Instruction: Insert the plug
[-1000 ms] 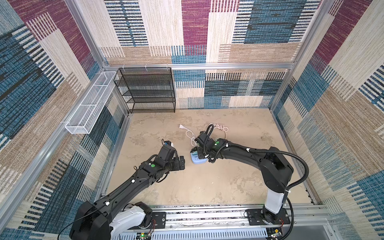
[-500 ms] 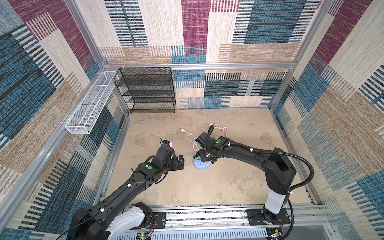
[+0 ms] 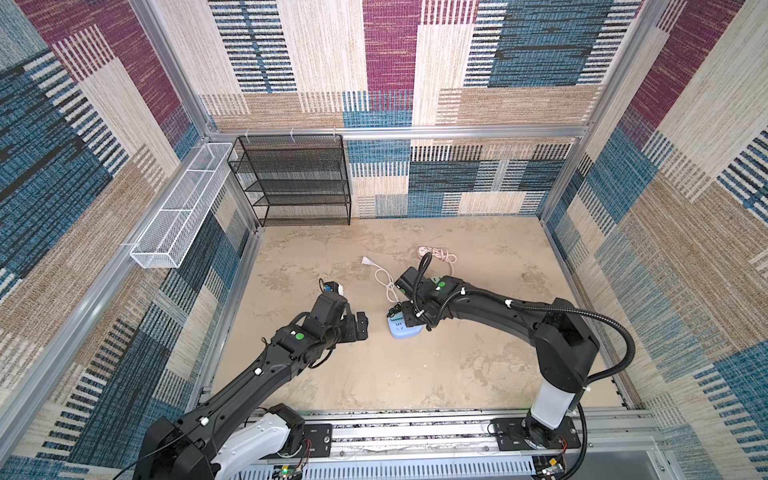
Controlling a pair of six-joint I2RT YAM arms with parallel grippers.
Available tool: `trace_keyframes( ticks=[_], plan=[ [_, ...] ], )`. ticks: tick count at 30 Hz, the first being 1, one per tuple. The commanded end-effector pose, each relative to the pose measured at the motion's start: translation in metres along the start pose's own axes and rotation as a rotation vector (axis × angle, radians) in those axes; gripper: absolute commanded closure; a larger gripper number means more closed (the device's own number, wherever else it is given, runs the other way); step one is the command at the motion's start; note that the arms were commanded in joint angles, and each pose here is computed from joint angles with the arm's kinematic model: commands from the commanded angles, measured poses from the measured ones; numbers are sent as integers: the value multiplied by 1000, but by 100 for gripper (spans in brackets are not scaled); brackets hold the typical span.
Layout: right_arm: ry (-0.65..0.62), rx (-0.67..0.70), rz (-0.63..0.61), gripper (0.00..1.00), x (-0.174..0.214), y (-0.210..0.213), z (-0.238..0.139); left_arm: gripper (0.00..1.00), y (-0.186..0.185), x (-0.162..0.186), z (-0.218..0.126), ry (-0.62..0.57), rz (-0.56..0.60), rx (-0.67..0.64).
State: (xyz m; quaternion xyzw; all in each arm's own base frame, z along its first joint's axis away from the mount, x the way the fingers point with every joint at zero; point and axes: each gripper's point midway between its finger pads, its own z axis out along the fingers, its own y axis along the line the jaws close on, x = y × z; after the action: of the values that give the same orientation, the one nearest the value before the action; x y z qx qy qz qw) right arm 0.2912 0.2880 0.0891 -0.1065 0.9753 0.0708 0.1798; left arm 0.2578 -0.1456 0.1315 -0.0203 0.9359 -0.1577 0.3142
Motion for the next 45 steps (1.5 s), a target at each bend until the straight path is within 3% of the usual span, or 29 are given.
trace_keyframes(
  ticks=[1,6,11,28,37,45],
  plan=[
    [-35,-23,15,50,-8,5,-7,2,-1,0,0,2,-15,3],
    [-46,-30,19,49,-9,4,-14,2,-2,-1,-1,-1,-17,7],
    [-82,-37,28,56,-17,4,-27,2,-2,0,0,2,-20,11],
    [-3,-59,-14,97,-2,12,0,2,-3,3,5,14,-20,18],
    [-78,-63,2,92,-20,14,-29,2,-5,0,7,12,-20,20],
    [-285,-161,10,86,-60,-5,-80,0,5,-25,-2,-65,22,-79]
  ],
)
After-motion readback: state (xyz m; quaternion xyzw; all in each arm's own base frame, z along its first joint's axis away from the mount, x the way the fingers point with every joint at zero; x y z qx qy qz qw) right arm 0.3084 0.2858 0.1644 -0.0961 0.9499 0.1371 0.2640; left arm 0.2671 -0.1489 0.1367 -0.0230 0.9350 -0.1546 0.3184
